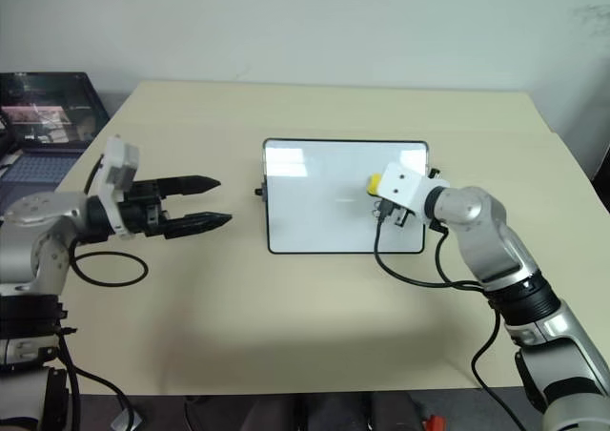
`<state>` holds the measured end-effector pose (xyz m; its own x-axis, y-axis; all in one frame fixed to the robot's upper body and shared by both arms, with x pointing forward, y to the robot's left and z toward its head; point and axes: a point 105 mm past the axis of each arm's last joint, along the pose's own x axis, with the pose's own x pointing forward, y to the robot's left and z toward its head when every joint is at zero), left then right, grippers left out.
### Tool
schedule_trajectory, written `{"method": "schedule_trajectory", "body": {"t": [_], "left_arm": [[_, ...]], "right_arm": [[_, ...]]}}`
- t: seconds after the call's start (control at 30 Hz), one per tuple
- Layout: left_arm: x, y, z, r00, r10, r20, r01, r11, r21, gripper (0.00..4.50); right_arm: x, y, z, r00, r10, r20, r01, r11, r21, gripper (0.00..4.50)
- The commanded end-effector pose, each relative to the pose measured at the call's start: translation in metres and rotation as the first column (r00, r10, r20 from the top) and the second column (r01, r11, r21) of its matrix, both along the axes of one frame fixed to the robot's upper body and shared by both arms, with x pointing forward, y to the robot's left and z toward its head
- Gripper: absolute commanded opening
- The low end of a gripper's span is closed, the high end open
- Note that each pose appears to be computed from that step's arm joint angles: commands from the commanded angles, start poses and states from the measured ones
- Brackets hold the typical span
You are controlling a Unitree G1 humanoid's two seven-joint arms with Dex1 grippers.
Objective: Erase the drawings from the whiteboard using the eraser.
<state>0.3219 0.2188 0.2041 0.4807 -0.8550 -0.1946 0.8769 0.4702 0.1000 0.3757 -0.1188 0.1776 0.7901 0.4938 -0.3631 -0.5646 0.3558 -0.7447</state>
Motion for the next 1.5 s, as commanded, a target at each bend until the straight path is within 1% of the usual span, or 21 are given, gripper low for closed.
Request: {"method": "schedule_trajectory", "body": {"t": [0.03, 0.2, 0.33, 0.43, 0.67, 0.8, 0.93, 1.03, 1.13, 1.2, 1.33, 1.4, 1.5], "left_arm": [[-0.003, -0.003, 0.011, 0.999, -0.018, 0.037, 0.018, 1.0, -0.008, 4.5], [-0.003, -0.004, 0.012, 0.999, -0.022, 0.036, 0.022, 1.0, -0.005, 4.5], [-0.003, -0.005, 0.013, 0.999, -0.025, 0.033, 0.026, 1.0, -0.005, 4.5], [-0.004, -0.006, 0.013, 0.999, -0.027, 0.031, 0.028, 1.0, -0.005, 4.5], [-0.003, -0.008, 0.013, 0.999, -0.029, 0.029, 0.029, 1.0, -0.004, 4.5], [-0.003, -0.009, 0.013, 0.999, -0.03, 0.028, 0.03, 1.0, -0.004, 4.5], [-0.004, -0.008, 0.013, 0.999, -0.029, 0.027, 0.029, 1.0, -0.003, 4.5], [-0.004, -0.008, 0.014, 0.999, -0.026, 0.027, 0.026, 1.0, -0.002, 4.5], [-0.004, -0.008, 0.014, 0.999, -0.027, 0.029, 0.027, 1.0, -0.003, 4.5], [-0.004, -0.009, 0.015, 0.999, -0.026, 0.03, 0.026, 1.0, -0.003, 4.5], [-0.005, -0.007, 0.015, 0.999, -0.021, 0.03, 0.021, 1.0, -0.003, 4.5], [-0.005, -0.006, 0.015, 0.999, -0.016, 0.031, 0.016, 1.0, -0.002, 4.5], [-0.005, -0.005, 0.015, 0.999, -0.01, 0.031, 0.01, 1.0, -0.001, 4.5]], "right_arm": [[0.003, -0.008, -0.001, 0.999, -0.035, 0.018, 0.036, 0.998, -0.046, 0.97], [0.001, -0.014, -0.009, 0.999, -0.049, 0.005, 0.05, 0.994, -0.102, 0.97], [-0.006, -0.016, -0.026, 0.999, -0.033, -0.036, 0.026, 0.986, -0.167, 0.97], [-0.012, -0.011, -0.034, 0.998, -0.004, -0.067, -0.009, 0.983, -0.184, 0.97], [-0.04, 0.008, -0.061, 0.976, 0.089, -0.197, -0.127, 0.974, -0.188, 0.97], [-0.044, 0.01, -0.066, 0.972, 0.088, -0.216, -0.131, 0.973, -0.192, 0.97], [-0.036, 0.005, -0.06, 0.981, 0.06, -0.186, -0.098, 0.975, -0.201, 0.97], [-0.026, 0.0, -0.046, 0.99, 0.036, -0.134, -0.062, 0.978, -0.201, 0.97], [-0.023, -0.002, -0.037, 0.993, 0.03, -0.117, -0.052, 0.98, -0.19, 0.97], [-0.023, -0.002, -0.032, 0.993, 0.031, -0.118, -0.049, 0.987, -0.154, 0.97], [-0.032, 0.007, -0.02, 0.99, 0.052, -0.129, -0.056, 0.998, -0.029, 0.97], [-0.038, 0.004, -0.016, 0.991, 0.044, -0.128, -0.045, 0.999, -0.002, 0.97], [-0.044, -0.004, -0.01, 0.991, 0.006, -0.137, 0.005, 0.997, 0.076, 0.97]]}}
